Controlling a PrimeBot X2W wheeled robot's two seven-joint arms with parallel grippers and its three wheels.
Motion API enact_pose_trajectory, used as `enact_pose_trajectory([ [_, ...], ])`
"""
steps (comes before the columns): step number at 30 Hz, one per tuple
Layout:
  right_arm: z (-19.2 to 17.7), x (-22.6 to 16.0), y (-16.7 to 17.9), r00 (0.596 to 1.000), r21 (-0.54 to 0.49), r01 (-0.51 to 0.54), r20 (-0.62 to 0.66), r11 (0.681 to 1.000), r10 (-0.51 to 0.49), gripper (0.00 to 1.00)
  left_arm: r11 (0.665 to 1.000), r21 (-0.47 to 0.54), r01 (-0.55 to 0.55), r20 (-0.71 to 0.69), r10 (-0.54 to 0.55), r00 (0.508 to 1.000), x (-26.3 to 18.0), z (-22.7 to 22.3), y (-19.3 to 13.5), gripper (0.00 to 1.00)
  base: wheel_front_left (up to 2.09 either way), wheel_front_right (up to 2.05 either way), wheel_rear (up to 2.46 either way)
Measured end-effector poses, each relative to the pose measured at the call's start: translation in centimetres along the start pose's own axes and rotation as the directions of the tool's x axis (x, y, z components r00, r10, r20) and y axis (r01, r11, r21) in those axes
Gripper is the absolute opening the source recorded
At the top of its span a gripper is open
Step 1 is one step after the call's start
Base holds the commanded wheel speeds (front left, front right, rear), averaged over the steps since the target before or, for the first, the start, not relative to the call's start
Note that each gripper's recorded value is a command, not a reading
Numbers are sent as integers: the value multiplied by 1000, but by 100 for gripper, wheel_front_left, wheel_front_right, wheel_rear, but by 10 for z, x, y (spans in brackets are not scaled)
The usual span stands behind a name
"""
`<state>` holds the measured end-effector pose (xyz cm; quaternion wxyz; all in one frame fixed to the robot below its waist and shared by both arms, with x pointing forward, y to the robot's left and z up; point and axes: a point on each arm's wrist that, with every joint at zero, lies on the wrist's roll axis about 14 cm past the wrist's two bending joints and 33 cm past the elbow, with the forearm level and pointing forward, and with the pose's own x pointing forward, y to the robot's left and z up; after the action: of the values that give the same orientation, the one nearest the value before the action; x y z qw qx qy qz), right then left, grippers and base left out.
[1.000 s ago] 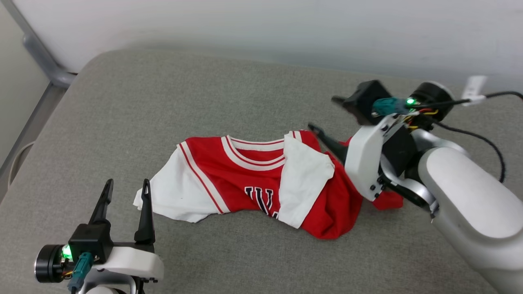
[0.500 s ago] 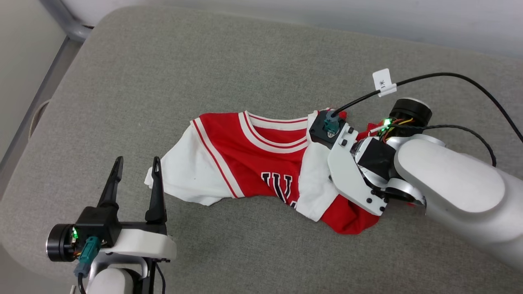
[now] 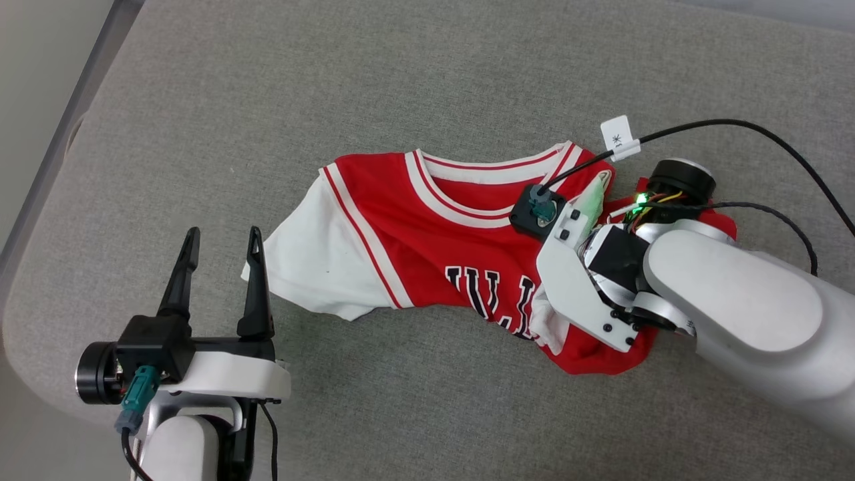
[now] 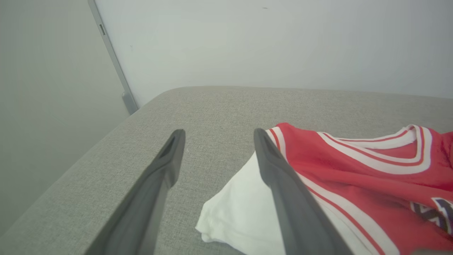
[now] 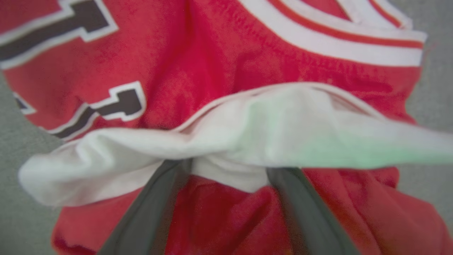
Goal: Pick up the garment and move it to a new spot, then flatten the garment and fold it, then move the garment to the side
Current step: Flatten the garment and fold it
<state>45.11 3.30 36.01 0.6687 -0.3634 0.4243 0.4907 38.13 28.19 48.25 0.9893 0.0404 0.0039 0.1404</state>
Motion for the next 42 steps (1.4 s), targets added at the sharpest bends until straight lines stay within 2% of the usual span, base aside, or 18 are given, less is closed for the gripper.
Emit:
enact_pose_trajectory([
  [1,1,-1,1,1000,-5,2,18,1000,-2,0,1000,-1,1,1,-1,1000,1,0,0,100,0,0,0],
  [7,24,-19,7,980,-30,26,197,999,-19,0,1000,-5,20,17,-20,1000,1,5,-5,100,0,0,0],
  [10,46,-40,9,940,-32,49,340,998,-35,0,999,-9,34,24,-34,999,-3,7,-8,100,0,0,0],
  [15,81,-91,2,817,-5,109,569,994,-87,0,998,-13,56,40,-56,998,-9,12,-14,100,0,0,0],
  [19,88,-129,-6,715,57,151,683,987,-149,0,996,-20,86,52,-85,995,-14,15,-21,100,0,0,0],
  [24,71,-162,-20,603,175,200,754,964,-262,0,992,-25,127,66,-125,990,-16,19,-35,100,0,0,0],
  [27,47,-173,-30,555,266,225,756,937,-348,0,989,-30,144,72,-142,987,-18,21,-41,100,0,0,0],
  [30,14,-182,-46,526,353,283,720,892,-452,0,987,-29,160,74,-158,985,-19,21,-45,100,0,0,0],
  [33,-31,-186,-63,516,454,333,646,826,-563,0,983,-28,180,73,-177,981,-20,21,-51,100,0,0,0],
  [35,-59,-192,-73,490,544,335,597,769,-635,0,982,-29,189,77,-186,979,-19,22,-55,100,0,0,0],
  [38,-103,-194,-81,471,638,354,511,684,-719,0,979,-28,201,77,-199,977,-17,21,-59,100,0,0,0],
  [40,-135,-197,-86,455,687,383,441,617,-773,0,977,-27,209,76,-207,975,-16,21,-62,100,0,0,0],
  [42,-167,-203,-89,429,748,390,368,537,-825,0,977,-27,214,75,-211,975,-15,21,-63,100,0,0,0],
])
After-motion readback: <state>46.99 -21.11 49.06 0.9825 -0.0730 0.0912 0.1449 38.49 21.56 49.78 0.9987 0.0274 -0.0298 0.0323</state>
